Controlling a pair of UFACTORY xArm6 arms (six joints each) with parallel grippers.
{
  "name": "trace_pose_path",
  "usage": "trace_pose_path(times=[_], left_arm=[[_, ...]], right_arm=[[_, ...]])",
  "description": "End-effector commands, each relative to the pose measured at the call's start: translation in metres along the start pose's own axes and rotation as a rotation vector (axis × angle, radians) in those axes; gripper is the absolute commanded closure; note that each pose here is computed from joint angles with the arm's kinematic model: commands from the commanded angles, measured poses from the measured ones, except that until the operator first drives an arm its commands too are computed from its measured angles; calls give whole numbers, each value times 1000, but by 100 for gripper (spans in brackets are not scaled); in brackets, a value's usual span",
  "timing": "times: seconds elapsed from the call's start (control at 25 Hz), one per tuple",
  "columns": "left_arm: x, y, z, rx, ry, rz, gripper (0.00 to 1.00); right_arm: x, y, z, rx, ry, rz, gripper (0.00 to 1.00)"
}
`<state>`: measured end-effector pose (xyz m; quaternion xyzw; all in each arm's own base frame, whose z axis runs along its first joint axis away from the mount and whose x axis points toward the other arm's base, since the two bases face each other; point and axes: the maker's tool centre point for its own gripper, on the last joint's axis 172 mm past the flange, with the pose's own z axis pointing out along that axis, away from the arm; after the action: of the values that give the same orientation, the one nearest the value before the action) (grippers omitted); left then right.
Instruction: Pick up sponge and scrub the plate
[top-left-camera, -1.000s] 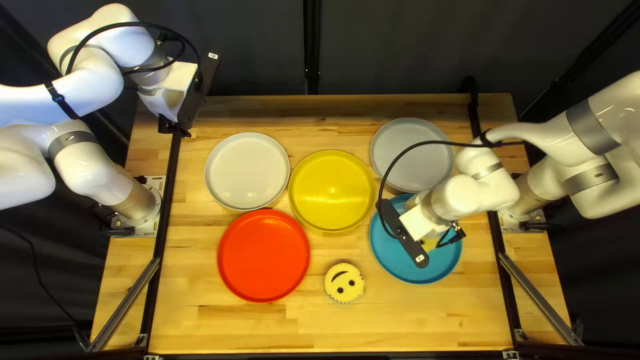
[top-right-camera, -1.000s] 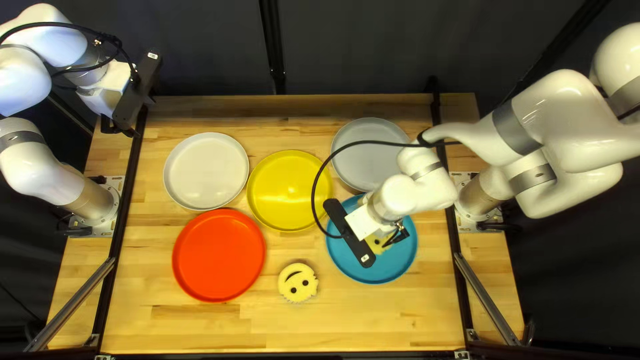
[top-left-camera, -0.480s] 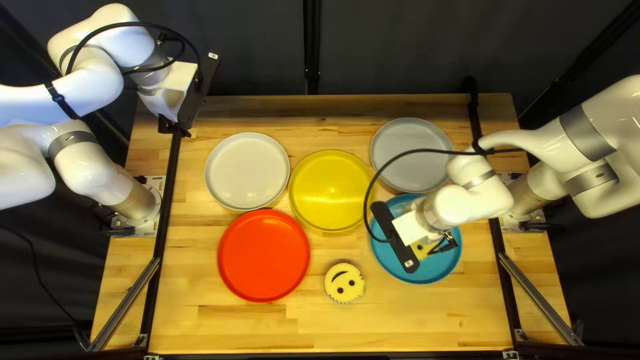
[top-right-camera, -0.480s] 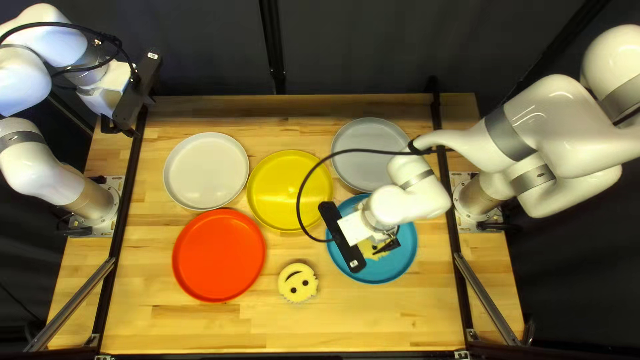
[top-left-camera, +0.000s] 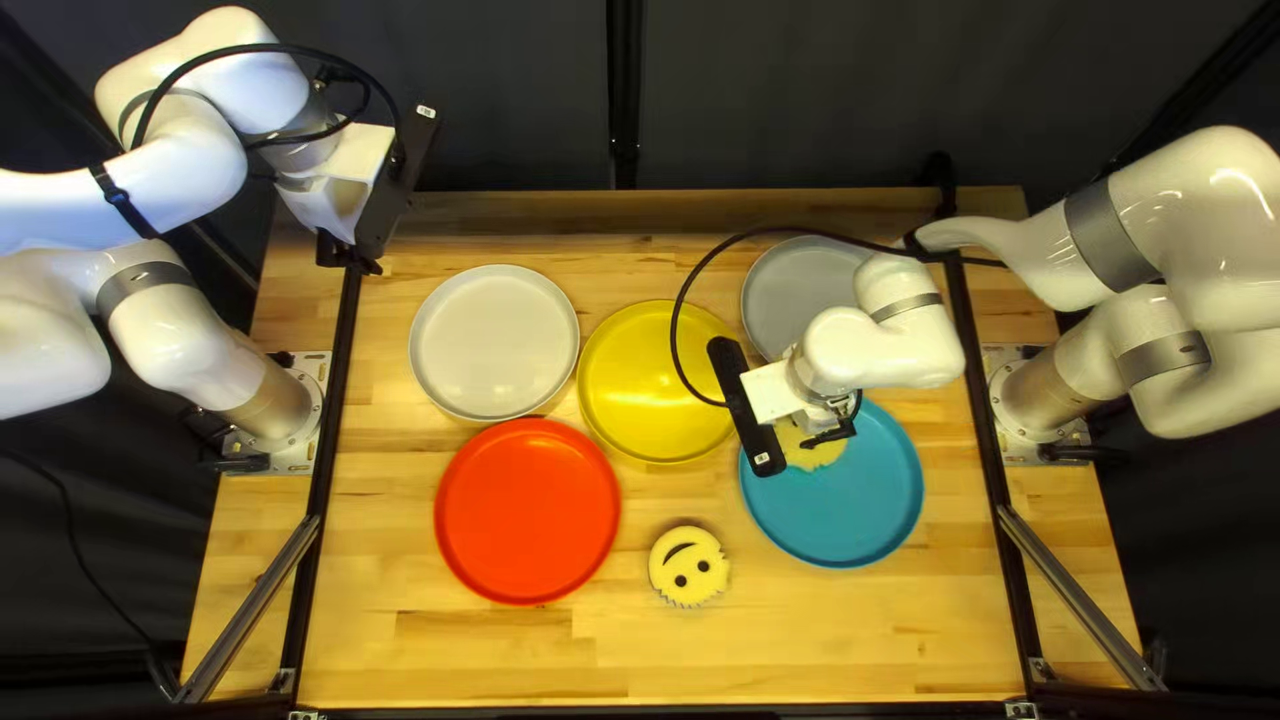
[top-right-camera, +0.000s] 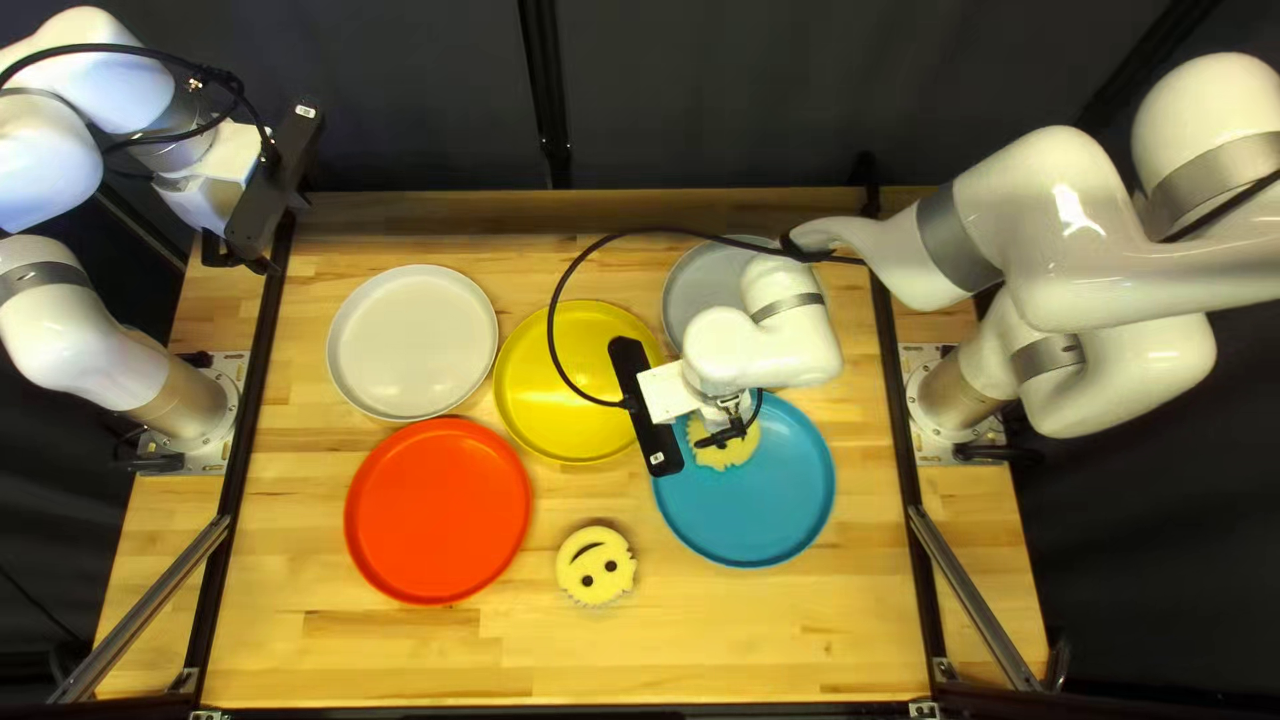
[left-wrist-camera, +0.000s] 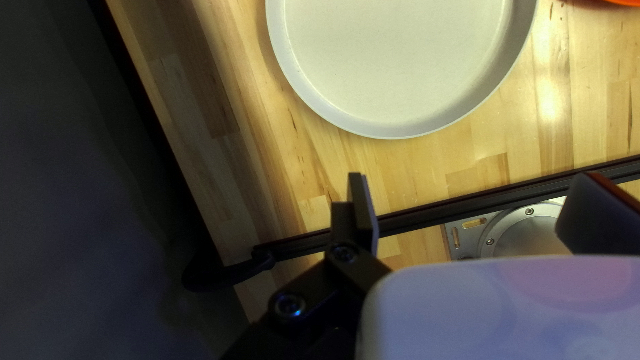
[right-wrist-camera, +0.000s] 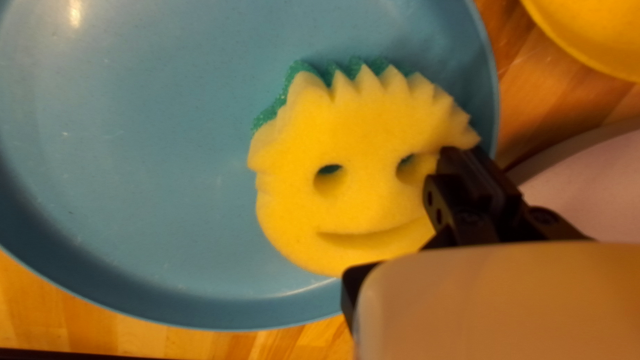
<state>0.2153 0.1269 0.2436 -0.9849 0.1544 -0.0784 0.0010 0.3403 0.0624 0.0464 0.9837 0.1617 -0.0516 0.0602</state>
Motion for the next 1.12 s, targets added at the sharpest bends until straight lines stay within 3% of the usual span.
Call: trace_pose_path(times=[0.04,0.24,0.4,0.64,0.88,1.0,1.12], left_arm=[[0,0,0,0,0,0,0],[0,0,0,0,0,0,0],[0,0,0,0,0,0,0],[0,0,0,0,0,0,0],[0,0,0,0,0,0,0],[0,0,0,0,0,0,0],[0,0,0,0,0,0,0]], right_arm=[[15,-34,-9,-27,6,-8,100],[27,-56,-12,-44,6,-11,100],[19,-56,-10,-55,17,-18,100],[-20,-13,-7,-94,67,-36,100],[-31,23,-9,-115,85,-18,100],[-31,25,-6,-116,97,-18,100],[-29,11,-3,-117,113,-29,100]])
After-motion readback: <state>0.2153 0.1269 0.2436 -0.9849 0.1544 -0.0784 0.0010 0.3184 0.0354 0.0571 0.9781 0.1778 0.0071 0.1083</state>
